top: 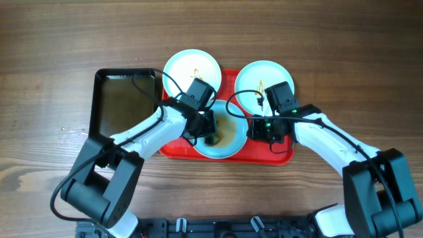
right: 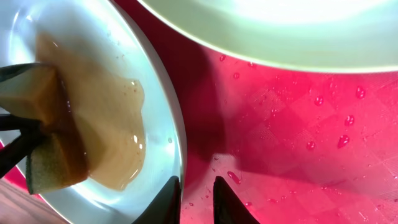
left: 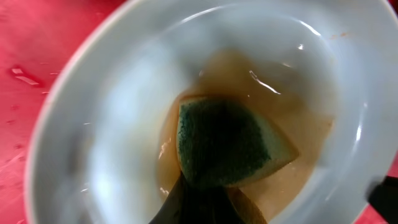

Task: Clean dirty plates on tray and stack at the side
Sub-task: 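Wipe the bottom plate with the sponge while the right gripper holds its rim, then return the sponge to the black tray with the left gripper and release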

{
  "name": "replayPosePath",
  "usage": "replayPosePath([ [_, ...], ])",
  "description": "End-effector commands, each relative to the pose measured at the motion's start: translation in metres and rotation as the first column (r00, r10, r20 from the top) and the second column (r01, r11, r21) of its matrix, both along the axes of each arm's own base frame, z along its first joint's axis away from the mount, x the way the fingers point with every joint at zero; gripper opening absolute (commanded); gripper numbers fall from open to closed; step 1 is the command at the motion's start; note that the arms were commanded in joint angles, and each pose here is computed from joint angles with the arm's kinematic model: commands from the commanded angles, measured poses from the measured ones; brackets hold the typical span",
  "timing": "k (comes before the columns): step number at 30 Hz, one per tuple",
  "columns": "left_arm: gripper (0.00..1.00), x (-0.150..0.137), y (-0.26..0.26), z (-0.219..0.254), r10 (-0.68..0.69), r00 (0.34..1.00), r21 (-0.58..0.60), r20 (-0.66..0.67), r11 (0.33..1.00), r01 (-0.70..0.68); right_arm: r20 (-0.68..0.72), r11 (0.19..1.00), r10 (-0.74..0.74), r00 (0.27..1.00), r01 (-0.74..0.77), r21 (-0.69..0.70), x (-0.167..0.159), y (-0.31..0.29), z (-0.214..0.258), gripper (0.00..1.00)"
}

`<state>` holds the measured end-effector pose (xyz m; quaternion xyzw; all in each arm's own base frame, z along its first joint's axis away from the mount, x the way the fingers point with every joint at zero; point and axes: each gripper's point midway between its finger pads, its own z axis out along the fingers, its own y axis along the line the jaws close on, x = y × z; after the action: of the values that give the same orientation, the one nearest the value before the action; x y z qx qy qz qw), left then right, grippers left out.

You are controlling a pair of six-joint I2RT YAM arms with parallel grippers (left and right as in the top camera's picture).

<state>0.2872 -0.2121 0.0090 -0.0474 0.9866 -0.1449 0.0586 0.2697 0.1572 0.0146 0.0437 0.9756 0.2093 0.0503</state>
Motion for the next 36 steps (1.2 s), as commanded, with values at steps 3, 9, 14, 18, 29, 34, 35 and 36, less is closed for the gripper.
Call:
replayPosePath([
  [3,0.04,0.005,0.04,0.004,0.067,0.995,0.141,0.074,0.987,-0.077,0.006,0.998,-0.017,1.0,0.018,-0.064,0.002,-0.011,-0.008,0.19],
  [9,0.04,0.025,0.043,0.042,0.092,0.97,0.12,0.225,0.985,-0.121,0.037,1.0,-0.008,0.999,0.009,-0.015,0.01,-0.002,-0.003,0.19],
  [14,0.04,0.022,0.037,0.042,0.083,0.975,0.091,0.208,0.99,-0.104,0.055,1.0,-0.009,0.998,0.009,-0.008,0.014,0.0,-0.002,0.24],
  [18,0.04,0.024,0.035,0.063,0.055,0.964,0.062,0.258,0.995,-0.074,0.053,1.0,0.001,0.999,-0.001,-0.01,0.011,0.002,-0.002,0.28],
  [29,0.04,0.03,0.134,0.069,0.236,0.946,0.174,0.223,0.945,-0.277,0.02,0.996,-0.075,0.997,0.076,-0.038,-0.003,-0.002,-0.022,0.21],
  [34,0.04,0.042,0.194,0.071,0.288,0.924,0.22,0.25,0.913,-0.344,0.032,0.997,-0.072,0.997,0.073,-0.024,0.0,0.001,-0.02,0.2],
  [35,0.04,0.044,0.2,0.071,0.275,0.926,0.229,0.259,0.914,-0.335,0.032,0.997,-0.073,0.997,0.073,-0.024,0.0,0.001,-0.02,0.2],
  [36,0.04,0.047,0.207,0.072,0.231,0.935,0.25,0.27,0.921,-0.299,0.032,0.997,-0.073,0.997,0.073,-0.024,0.0,0.001,-0.02,0.2],
])
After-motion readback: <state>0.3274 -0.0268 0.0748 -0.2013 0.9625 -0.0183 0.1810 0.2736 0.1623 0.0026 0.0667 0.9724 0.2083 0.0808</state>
